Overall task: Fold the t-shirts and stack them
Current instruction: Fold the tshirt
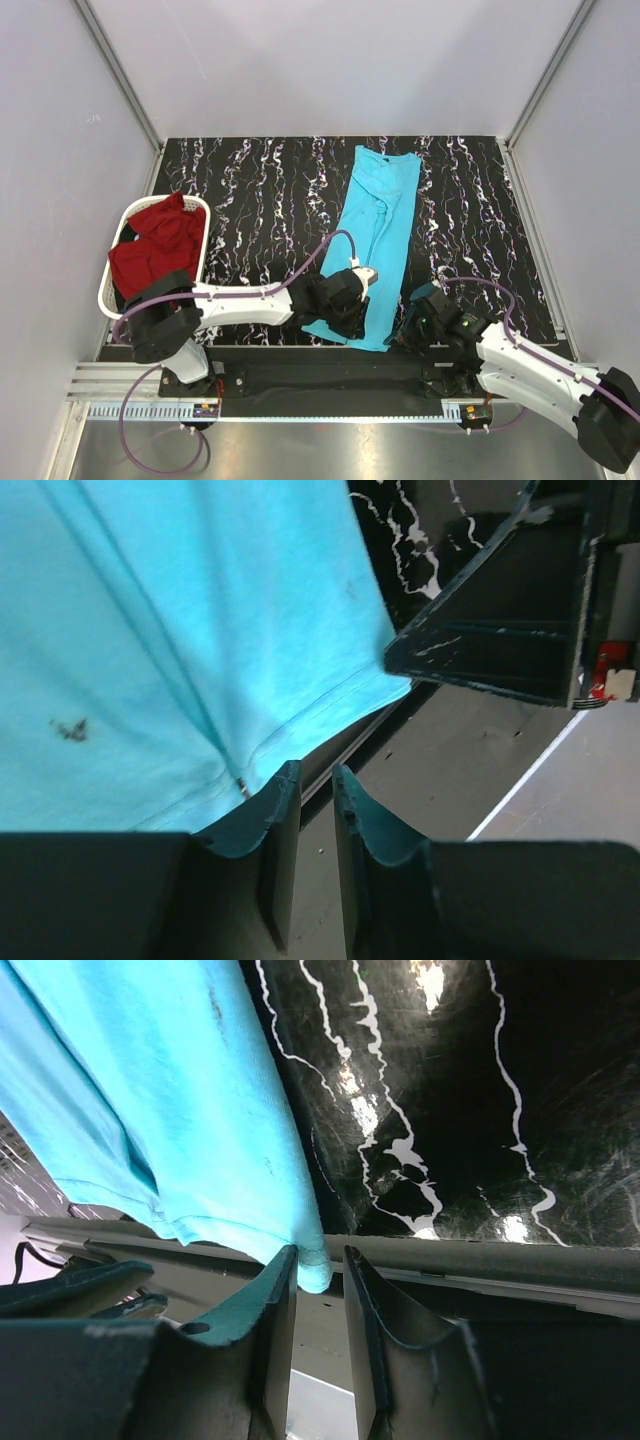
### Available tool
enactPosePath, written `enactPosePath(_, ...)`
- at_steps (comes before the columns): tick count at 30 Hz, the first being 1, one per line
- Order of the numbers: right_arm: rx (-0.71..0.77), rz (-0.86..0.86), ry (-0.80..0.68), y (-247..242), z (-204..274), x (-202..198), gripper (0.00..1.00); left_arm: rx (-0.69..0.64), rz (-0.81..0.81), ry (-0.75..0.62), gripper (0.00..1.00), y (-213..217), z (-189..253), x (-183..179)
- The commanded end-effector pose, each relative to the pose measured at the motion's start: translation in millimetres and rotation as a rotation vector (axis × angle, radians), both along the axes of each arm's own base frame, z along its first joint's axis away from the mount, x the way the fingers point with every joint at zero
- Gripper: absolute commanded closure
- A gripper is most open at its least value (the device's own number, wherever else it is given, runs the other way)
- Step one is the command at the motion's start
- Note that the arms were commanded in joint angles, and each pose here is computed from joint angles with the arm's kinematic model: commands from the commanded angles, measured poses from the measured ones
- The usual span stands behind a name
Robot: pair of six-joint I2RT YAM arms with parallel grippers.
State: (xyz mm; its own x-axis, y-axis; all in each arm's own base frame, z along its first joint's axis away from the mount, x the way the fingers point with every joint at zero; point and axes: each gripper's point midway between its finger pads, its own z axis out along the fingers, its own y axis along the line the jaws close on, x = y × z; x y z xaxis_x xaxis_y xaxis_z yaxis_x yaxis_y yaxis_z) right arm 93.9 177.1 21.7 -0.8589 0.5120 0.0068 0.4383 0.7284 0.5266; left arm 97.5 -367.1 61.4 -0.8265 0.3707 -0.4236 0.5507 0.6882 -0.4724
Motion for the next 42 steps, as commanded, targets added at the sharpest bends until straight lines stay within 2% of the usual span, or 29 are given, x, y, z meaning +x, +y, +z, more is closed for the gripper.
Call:
enactPosePath(1,0.031,0.009,-0.002,6,3,-1,0.68,-0.06,-0.037,0.002,0.77,-24,4,1)
enactPosePath(8,0.013,0.027,0.014,5,-2,-4,0.69,0.032,-0.018,0.018,0.79,-13,-31,1)
enactPosePath(12,0.003,0.035,0.019,4,-5,-5,0.74,0.059,-0.017,0.03,0.79,-9,-42,-1)
enactPosePath(15,-0.014,0.031,0.022,1,-8,-5,0.82,0.069,-0.014,0.03,0.8,-6,-46,-1)
enactPosePath(19,-0.015,0.025,0.011,1,-8,-3,1.0,0.067,-0.006,0.038,0.8,-5,-46,-2)
enactPosePath(23,-0.002,0.035,-0.009,3,-3,-1,1.0,0.034,-0.028,0.06,0.8,-11,-36,-7)
enactPosePath(26,0.006,0.037,-0.014,4,0,-1,1.0,-0.023,-0.039,0.018,0.76,-18,-1,-2)
enactPosePath(29,0.018,0.034,-0.027,5,6,0,1.0,-0.038,-0.036,-0.053,0.7,-9,33,7)
enactPosePath(32,0.03,0.03,-0.041,5,11,2,1.0,-0.032,-0.007,-0.082,0.67,17,47,16)
enactPosePath(36,0.035,0.033,-0.056,5,17,2,1.0,-0.011,0.102,-0.067,0.66,65,37,39)
enactPosePath(37,0.037,0.031,-0.063,5,18,3,1.0,0.02,0.123,-0.048,0.66,80,22,38)
enactPosePath(42,0.05,0.036,-0.077,8,25,5,1.0,0.046,0.197,-0.002,0.66,111,-2,41)
